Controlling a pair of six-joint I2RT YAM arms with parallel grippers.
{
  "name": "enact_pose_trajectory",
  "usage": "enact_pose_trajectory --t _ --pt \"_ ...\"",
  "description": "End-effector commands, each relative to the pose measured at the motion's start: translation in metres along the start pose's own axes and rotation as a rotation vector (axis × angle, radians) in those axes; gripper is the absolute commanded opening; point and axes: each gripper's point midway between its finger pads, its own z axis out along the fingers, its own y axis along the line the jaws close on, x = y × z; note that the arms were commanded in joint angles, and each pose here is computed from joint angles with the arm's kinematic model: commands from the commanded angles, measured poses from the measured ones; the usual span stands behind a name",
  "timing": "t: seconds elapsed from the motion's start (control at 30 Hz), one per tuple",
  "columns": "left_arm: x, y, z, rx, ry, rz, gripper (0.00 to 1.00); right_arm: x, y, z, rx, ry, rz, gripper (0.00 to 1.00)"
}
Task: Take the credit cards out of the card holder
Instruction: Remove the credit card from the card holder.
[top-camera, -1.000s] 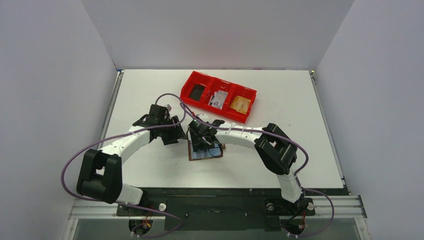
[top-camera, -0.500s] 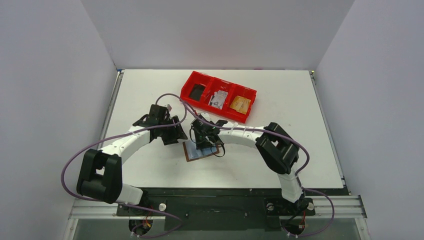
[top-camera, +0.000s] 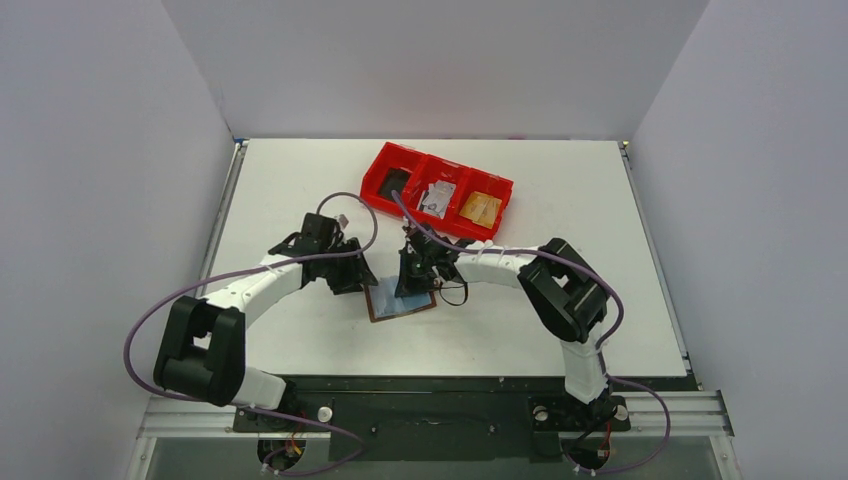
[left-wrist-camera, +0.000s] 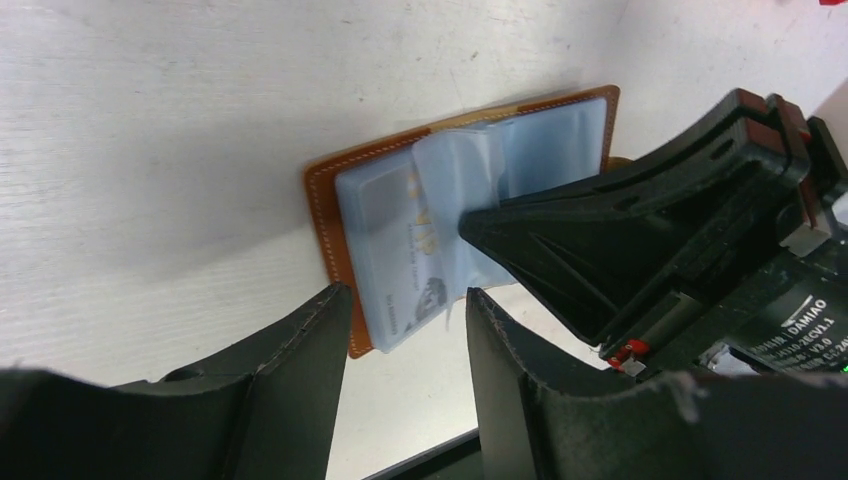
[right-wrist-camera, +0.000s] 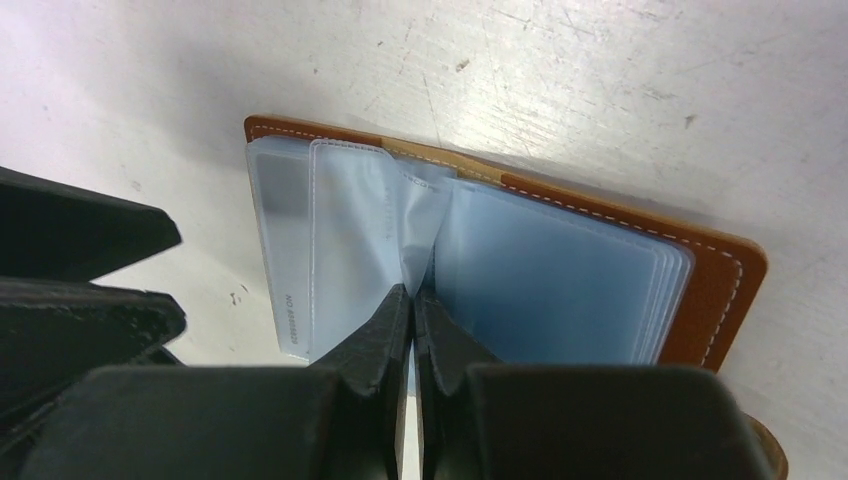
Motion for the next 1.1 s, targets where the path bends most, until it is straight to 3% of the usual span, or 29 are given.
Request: enact_pose_trajectory --t 0.0,0.37,0.57,0.7,0.83,0.93,0.97,1.07 --pt "0.003 -0.018 0.006 0.08 0.015 0.02 0.43 0.055 -0.06 0.028 0.153 0.148 0.039 0.0" --pt "0.017 -0.028 0.028 0.098 0.063 0.029 0.39 0.056 -0.062 0.03 0.137 0.151 0.058 0.0" --pt "0.022 -0.025 0.041 0.079 0.082 0.024 0.31 0.054 -0.061 0.028 0.134 0.143 0.059 0.0" --pt "0.024 -0.022 0.047 0.064 0.089 0.023 0.22 0.049 -0.058 0.026 0.126 0.133 0.06 0.0" --pt "0.026 -0.019 0.05 0.056 0.094 0.016 0.05 0.043 -0.053 0.023 0.113 0.119 0.058 0.0" --pt "0.025 -0.019 0.05 0.047 0.089 0.014 0.0 0.036 -0.048 0.016 0.102 0.094 0.054 0.0" --pt "0.023 -0.019 0.049 0.044 0.086 0.015 0.0 0.034 -0.046 0.015 0.098 0.087 0.052 0.02" --pt "0.021 -0.019 0.047 0.035 0.077 0.015 0.0 0.021 -0.035 0.004 0.077 0.046 0.043 0.26"
